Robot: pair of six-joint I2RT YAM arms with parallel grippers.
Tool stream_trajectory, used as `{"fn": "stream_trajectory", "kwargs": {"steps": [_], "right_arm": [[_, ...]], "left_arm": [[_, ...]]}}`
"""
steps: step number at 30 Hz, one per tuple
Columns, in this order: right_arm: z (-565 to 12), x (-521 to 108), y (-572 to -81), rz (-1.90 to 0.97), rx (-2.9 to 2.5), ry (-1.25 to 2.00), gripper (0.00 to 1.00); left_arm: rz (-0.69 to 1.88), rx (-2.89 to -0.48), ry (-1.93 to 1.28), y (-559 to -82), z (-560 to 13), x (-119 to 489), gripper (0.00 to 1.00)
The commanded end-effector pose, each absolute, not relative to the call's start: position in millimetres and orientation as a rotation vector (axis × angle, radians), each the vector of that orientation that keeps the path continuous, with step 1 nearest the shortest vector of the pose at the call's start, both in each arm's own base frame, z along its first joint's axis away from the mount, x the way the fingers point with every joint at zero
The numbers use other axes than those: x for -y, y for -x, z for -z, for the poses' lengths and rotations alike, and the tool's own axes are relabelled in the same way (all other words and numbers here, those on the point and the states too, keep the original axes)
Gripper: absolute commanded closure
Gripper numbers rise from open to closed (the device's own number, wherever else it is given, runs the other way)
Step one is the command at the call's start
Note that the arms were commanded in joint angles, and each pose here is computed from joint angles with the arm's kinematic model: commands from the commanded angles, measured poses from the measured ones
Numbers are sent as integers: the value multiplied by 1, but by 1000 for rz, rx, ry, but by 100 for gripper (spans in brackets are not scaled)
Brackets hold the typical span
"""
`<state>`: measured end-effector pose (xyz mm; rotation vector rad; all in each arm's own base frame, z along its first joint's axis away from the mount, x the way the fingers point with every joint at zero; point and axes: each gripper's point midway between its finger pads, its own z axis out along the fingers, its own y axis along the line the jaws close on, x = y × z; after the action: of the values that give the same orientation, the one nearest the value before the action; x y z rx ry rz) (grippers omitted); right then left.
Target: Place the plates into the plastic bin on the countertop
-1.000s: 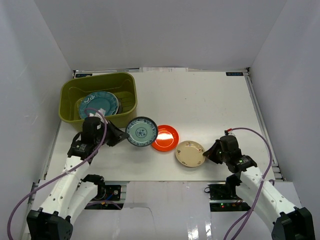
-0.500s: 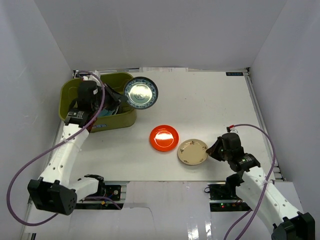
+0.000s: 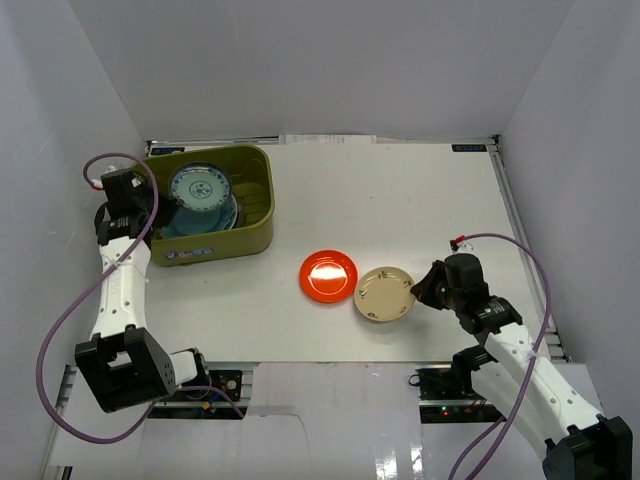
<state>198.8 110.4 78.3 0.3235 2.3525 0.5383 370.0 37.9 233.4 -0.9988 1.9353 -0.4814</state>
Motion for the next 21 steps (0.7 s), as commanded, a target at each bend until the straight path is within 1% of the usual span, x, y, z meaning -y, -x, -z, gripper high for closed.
{"fn": "stream_trajectory", "kwargs": {"steps": [1, 6, 9, 11, 12, 13, 16, 17, 19, 20, 21], "right_arm": [[-125, -125, -225, -624, -2203, -254, 92], [-146, -127, -236, -629, -2147, -239, 92], [-161, -126, -244, -616, -2112, -235, 92], [-174, -127, -250, -613, -2086, -223, 92], [-174, -128, -253, -607, -2095, -221, 92], [-178, -130, -256, -614, -2087, -215, 92], [-189, -139, -264, -654, -2071, -202, 92], [-193, -142, -266, -674, -2058, -205, 92], [-200, -147, -271, -696, -2044, -205, 92], [-206, -149, -275, -710, -2023, -208, 92], [-213, -157, -277, -751, -2023, -188, 92]], "left_arm": [[456, -1971, 1025, -376, -214, -43, 100], [384, -2024, 1105, -376, -178, -53, 100], [388, -2065, 1111, -376, -163, -51, 100], [394, -2085, 1104, -376, -157, -49, 93], [395, -2085, 1103, -376, -155, -49, 89], [395, -2085, 1101, -377, -155, -49, 78], [409, -2077, 1094, -379, -155, -48, 65], [408, -2078, 1093, -380, -155, -48, 54], [410, -2074, 1080, -381, -158, -48, 40], [414, -2068, 1072, -382, -161, -48, 26], [423, -2060, 1061, -382, -164, -47, 20]]}}
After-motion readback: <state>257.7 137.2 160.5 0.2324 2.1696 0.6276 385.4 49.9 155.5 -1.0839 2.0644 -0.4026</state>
